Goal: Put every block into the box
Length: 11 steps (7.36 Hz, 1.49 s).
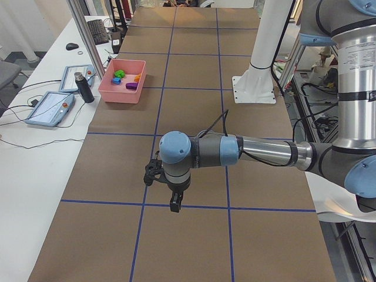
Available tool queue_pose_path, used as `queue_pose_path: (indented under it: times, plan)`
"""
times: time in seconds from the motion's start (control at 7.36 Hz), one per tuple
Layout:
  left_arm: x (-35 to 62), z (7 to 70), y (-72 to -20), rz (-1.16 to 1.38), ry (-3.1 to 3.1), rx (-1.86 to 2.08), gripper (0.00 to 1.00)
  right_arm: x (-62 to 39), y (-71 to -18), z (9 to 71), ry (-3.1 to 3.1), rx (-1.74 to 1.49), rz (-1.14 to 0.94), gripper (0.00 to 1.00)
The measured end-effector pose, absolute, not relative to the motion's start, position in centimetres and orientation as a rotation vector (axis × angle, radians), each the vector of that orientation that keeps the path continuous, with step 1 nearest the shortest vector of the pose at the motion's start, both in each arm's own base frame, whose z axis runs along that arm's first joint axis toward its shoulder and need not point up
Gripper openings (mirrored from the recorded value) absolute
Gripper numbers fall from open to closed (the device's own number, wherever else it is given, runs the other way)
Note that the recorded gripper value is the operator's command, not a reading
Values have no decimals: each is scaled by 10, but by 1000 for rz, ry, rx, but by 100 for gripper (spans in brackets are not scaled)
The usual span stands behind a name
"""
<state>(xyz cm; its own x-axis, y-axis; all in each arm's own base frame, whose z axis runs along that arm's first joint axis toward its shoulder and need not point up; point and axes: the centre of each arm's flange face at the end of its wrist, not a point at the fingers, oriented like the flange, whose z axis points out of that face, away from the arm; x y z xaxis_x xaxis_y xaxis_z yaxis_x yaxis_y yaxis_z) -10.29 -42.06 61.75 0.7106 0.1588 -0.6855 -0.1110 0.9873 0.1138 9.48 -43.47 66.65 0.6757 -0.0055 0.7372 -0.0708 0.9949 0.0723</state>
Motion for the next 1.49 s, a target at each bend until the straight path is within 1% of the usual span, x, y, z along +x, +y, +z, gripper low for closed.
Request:
queue_pose_path:
  times: [0.82,1.09,1.49]
  plan:
    - [-103,613,-423,138,765,68,100,105,-436,631,-839,163,42,100]
    - [-102,609,-424,74,764,48,100,104,-436,627,-856,143,59,100]
    - [-94,622,-428,78,758,49,100,103,-433,629,-873,124,69,100]
